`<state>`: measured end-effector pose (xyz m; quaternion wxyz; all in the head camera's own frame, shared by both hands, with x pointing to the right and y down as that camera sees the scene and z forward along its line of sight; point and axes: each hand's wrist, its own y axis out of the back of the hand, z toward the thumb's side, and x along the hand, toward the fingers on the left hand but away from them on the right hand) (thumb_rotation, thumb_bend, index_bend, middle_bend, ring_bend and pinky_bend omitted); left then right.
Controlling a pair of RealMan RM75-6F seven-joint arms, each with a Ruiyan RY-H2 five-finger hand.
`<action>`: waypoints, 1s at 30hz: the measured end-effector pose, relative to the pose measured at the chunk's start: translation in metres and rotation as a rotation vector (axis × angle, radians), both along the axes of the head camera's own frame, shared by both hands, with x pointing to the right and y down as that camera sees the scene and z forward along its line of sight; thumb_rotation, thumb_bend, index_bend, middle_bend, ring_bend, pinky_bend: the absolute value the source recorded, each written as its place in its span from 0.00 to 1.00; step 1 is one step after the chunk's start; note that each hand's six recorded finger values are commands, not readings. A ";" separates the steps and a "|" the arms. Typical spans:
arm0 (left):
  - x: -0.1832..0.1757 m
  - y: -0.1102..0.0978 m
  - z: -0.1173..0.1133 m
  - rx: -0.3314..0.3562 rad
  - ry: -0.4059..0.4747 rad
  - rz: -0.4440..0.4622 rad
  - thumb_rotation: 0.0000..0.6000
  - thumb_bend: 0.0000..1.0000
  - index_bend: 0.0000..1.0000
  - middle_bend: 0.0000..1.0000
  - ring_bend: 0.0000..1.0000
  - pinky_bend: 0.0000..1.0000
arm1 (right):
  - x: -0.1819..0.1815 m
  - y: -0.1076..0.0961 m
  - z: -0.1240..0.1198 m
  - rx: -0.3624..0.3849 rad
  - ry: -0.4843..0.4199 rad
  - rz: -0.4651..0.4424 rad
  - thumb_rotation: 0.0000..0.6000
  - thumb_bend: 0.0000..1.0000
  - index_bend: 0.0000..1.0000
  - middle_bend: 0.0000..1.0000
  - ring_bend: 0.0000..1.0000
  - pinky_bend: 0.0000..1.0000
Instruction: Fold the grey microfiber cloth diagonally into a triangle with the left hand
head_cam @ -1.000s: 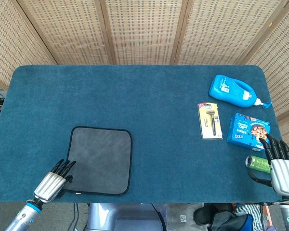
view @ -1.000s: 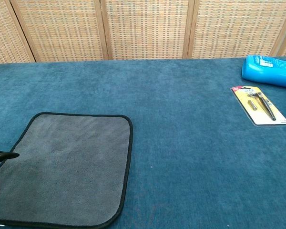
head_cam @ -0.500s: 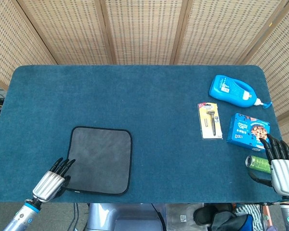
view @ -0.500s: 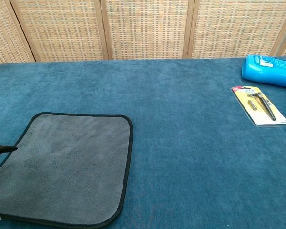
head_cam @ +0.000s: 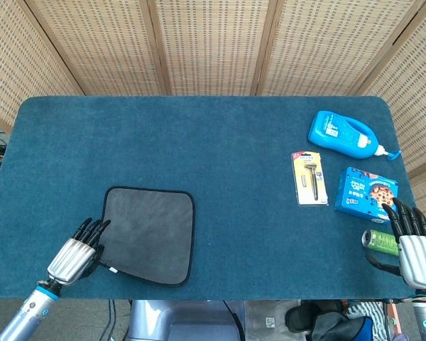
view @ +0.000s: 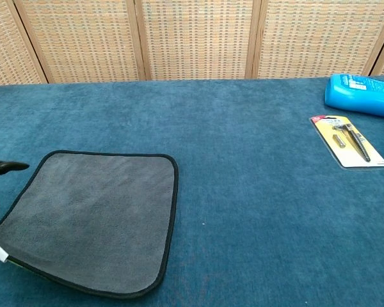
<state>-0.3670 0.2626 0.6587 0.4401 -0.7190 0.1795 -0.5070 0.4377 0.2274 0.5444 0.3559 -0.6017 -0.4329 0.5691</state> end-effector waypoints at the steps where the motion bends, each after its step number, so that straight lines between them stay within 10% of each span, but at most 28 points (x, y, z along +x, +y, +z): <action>1: 0.002 -0.003 -0.001 0.004 0.001 0.005 1.00 0.49 0.66 0.00 0.00 0.00 | 0.000 0.000 0.000 0.000 0.001 0.000 1.00 0.00 0.05 0.00 0.00 0.00; 30: 0.148 -0.167 0.033 0.147 -0.024 0.168 1.00 0.49 0.66 0.00 0.00 0.00 | 0.019 -0.003 0.009 -0.027 -0.042 0.069 1.00 0.00 0.05 0.00 0.00 0.00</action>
